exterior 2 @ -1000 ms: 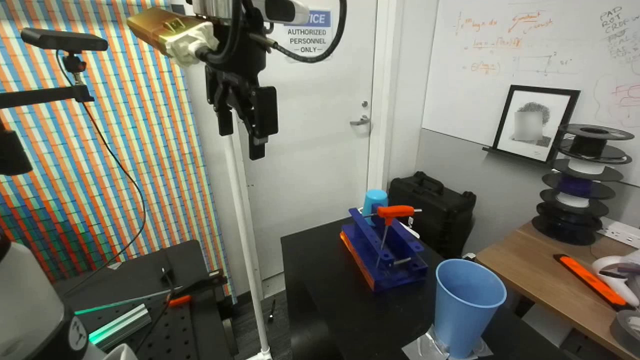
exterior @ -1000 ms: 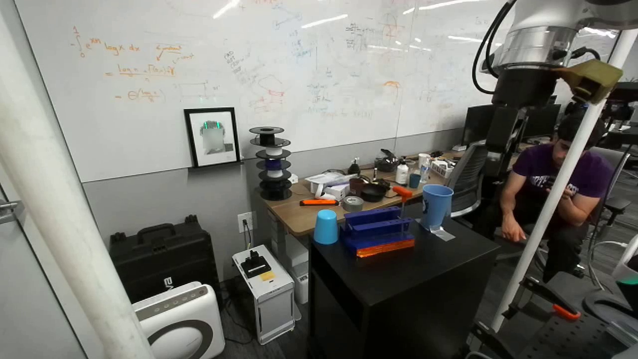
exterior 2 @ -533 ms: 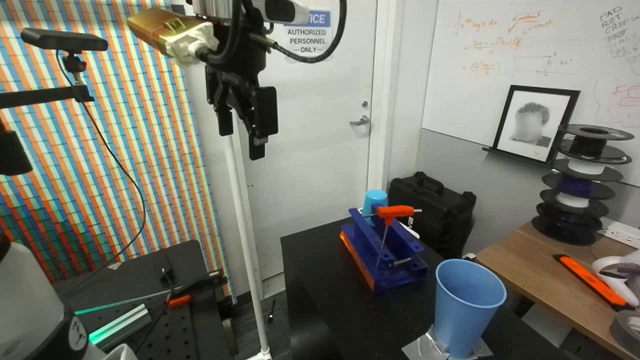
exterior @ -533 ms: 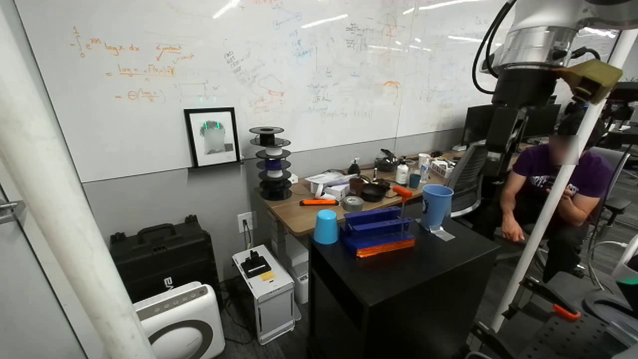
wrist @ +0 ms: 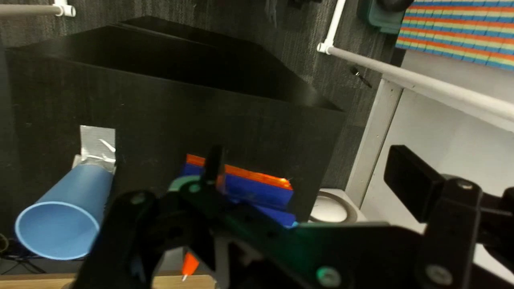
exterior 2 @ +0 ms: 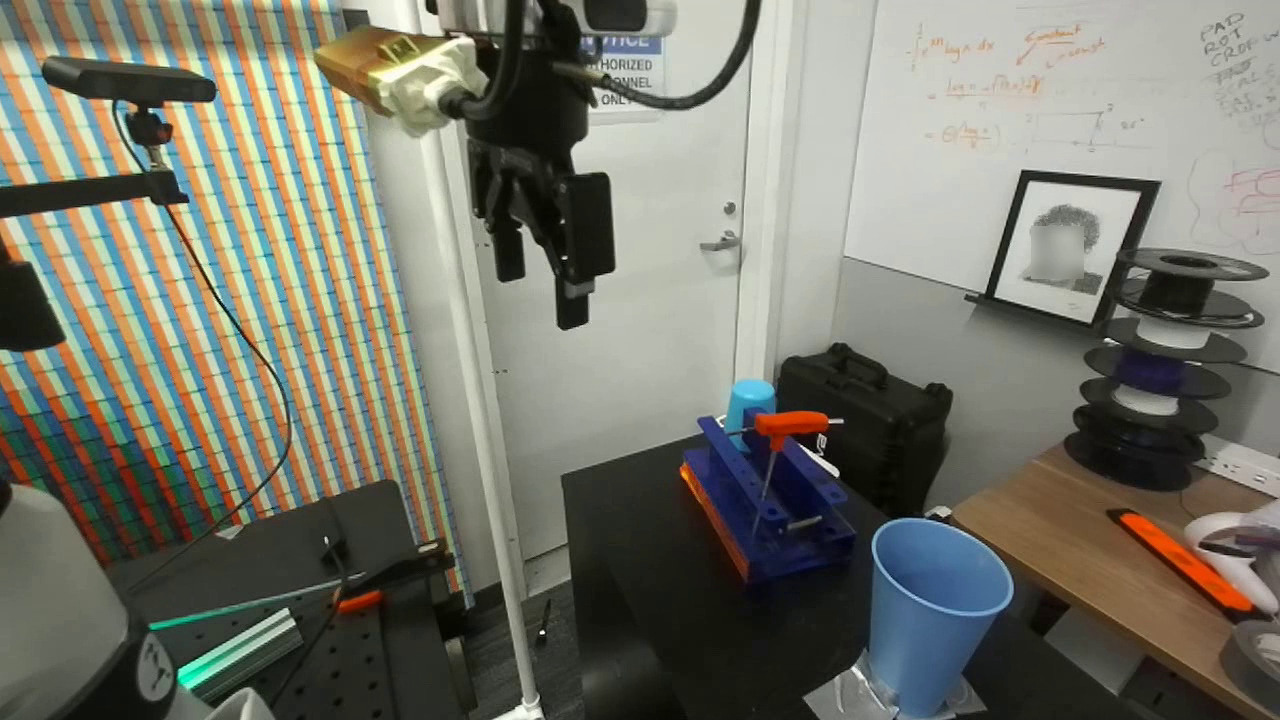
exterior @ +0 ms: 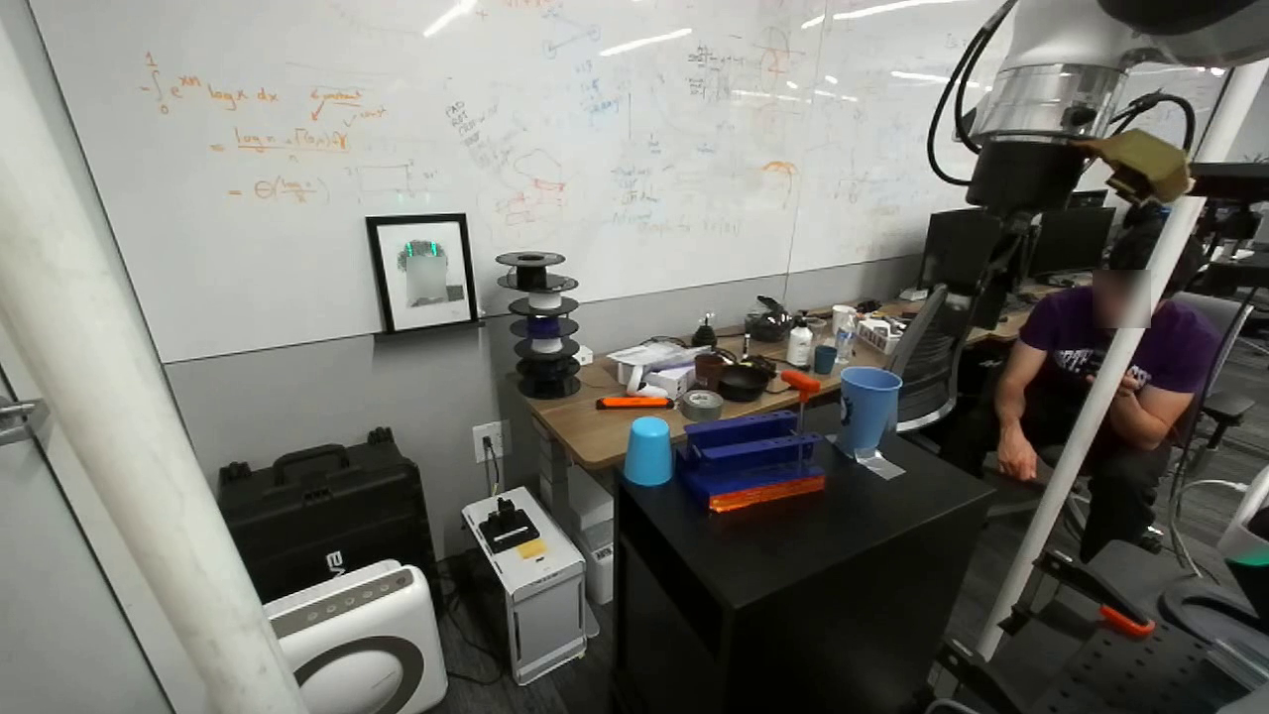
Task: Put the red object in the cup
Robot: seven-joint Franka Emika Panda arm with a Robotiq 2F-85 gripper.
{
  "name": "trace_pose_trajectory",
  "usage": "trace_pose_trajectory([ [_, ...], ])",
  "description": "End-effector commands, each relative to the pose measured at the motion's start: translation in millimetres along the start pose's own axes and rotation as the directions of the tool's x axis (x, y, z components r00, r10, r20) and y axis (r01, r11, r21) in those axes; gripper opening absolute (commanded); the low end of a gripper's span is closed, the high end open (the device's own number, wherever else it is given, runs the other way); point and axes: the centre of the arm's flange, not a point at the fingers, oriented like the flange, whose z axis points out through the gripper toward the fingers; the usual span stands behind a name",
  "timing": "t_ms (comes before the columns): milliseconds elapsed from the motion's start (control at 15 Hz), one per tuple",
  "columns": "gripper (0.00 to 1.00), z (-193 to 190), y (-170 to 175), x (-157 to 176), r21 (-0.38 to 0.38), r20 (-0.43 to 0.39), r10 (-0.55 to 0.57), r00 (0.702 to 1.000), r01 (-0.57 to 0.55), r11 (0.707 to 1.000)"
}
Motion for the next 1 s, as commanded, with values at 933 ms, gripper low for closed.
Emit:
trace_pose_trajectory([
  [933, 1.0, 122, 86, 201, -0.06, 0.012, 0.227, 0.974, -0.225, 0.972],
])
